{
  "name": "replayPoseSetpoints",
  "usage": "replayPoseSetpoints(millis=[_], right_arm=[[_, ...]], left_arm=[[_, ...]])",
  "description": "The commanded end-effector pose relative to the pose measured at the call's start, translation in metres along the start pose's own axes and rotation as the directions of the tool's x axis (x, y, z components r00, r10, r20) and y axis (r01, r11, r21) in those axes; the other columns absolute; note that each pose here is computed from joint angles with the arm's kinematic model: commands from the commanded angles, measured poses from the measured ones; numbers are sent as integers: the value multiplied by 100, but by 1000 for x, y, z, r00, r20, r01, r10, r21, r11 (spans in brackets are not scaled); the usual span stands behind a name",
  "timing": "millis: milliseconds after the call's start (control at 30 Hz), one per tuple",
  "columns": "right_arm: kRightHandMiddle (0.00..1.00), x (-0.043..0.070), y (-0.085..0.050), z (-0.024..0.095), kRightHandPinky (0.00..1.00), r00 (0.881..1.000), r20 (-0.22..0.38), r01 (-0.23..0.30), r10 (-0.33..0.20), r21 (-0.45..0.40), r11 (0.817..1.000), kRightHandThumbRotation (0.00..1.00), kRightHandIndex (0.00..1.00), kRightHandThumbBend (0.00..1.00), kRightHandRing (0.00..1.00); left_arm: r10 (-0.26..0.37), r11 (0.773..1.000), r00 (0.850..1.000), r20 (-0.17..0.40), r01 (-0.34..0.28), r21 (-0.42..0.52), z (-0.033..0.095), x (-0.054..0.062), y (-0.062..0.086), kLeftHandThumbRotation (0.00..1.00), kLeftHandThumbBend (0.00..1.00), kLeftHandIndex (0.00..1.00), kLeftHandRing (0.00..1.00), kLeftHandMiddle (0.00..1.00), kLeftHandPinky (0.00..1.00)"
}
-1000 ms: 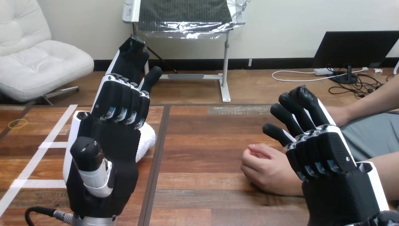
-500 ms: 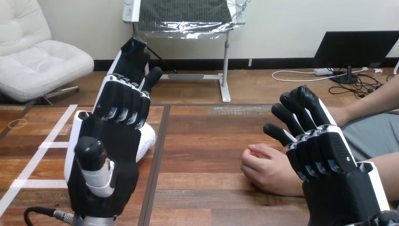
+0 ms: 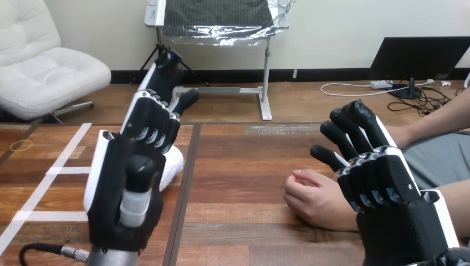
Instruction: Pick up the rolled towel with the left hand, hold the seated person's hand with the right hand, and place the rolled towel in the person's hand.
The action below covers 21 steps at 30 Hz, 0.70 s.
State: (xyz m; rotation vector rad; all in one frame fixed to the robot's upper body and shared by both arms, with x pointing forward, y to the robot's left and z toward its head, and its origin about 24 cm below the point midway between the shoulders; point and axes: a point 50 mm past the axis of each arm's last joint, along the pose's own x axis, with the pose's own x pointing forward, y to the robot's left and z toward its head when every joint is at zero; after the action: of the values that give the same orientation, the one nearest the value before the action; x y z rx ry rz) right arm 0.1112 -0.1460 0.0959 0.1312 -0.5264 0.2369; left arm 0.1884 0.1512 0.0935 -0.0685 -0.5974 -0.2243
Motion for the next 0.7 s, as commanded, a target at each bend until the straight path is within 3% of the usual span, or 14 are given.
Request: replayPoseSetpoints(millis=[0, 300, 667], right_arm=[[93, 11, -1, 7, 86, 997, 74, -17, 18, -6, 1000, 100, 93, 99, 93], [93, 11, 0, 7, 86, 997, 73, -13, 14, -8, 1000, 100, 93, 99, 93], [93, 11, -1, 6, 87, 997, 72, -10, 11, -7, 1000, 100, 93, 99, 93]], left_arm=[[14, 996, 1000, 9, -15, 93, -5, 15, 8, 84, 96, 96, 99, 100, 89], [35, 986, 999, -13, -32, 161, -19, 22, 15, 65, 100, 97, 99, 100, 87], [48, 958, 996, -75, -25, 287, -32, 32, 22, 42, 100, 99, 100, 100, 89]])
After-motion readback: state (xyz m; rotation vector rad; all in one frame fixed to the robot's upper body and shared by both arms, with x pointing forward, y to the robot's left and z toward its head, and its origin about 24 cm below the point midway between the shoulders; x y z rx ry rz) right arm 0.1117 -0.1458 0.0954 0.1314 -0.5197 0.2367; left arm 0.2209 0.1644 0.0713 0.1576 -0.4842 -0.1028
